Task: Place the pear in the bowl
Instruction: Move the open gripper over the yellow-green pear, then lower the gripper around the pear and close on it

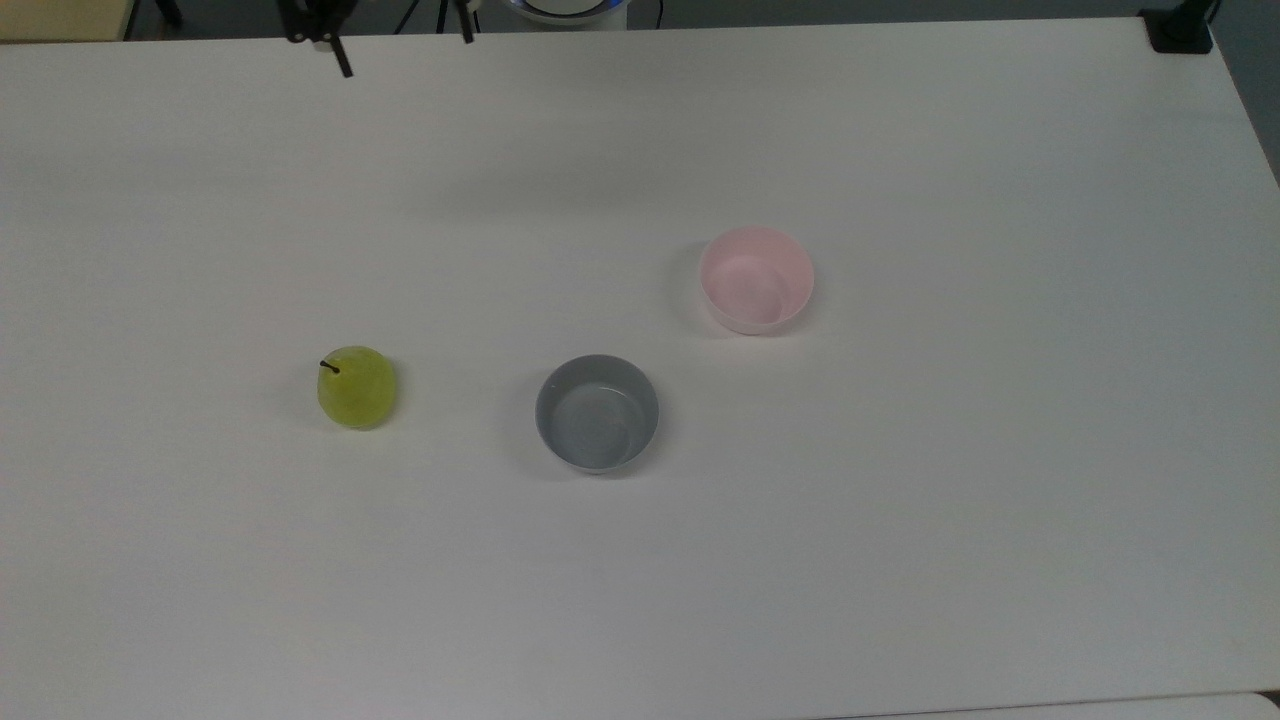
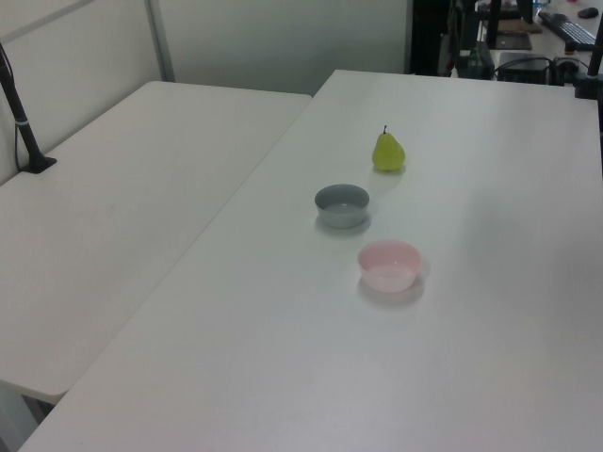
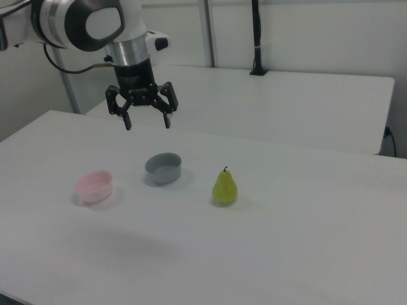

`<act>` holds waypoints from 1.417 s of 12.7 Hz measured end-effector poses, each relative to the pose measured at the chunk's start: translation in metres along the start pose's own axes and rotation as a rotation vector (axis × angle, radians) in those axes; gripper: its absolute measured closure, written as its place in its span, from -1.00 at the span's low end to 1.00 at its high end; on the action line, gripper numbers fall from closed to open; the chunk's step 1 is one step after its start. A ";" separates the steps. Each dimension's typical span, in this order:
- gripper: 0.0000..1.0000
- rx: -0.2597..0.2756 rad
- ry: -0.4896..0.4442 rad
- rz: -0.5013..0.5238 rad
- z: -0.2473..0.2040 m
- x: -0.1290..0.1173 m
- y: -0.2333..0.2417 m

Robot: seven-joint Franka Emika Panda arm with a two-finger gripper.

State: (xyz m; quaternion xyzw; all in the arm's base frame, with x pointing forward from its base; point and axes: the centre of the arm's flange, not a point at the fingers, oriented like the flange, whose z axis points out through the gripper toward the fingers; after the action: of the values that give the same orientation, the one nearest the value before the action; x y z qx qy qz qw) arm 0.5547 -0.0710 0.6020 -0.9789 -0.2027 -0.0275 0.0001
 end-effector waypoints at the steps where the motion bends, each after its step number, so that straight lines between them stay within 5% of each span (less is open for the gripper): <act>1: -1.00 -0.017 -0.016 -0.023 0.005 0.000 0.007; 7: -1.00 -0.102 0.056 0.076 0.044 0.026 0.062; 13: -1.00 -0.101 0.009 0.343 0.110 0.061 0.087; 18: -1.00 -0.119 0.005 0.422 0.176 0.085 0.100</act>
State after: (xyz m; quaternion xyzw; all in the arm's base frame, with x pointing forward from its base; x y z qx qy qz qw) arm 0.6819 -0.1275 0.4320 -0.9978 0.0084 -0.0409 -0.0513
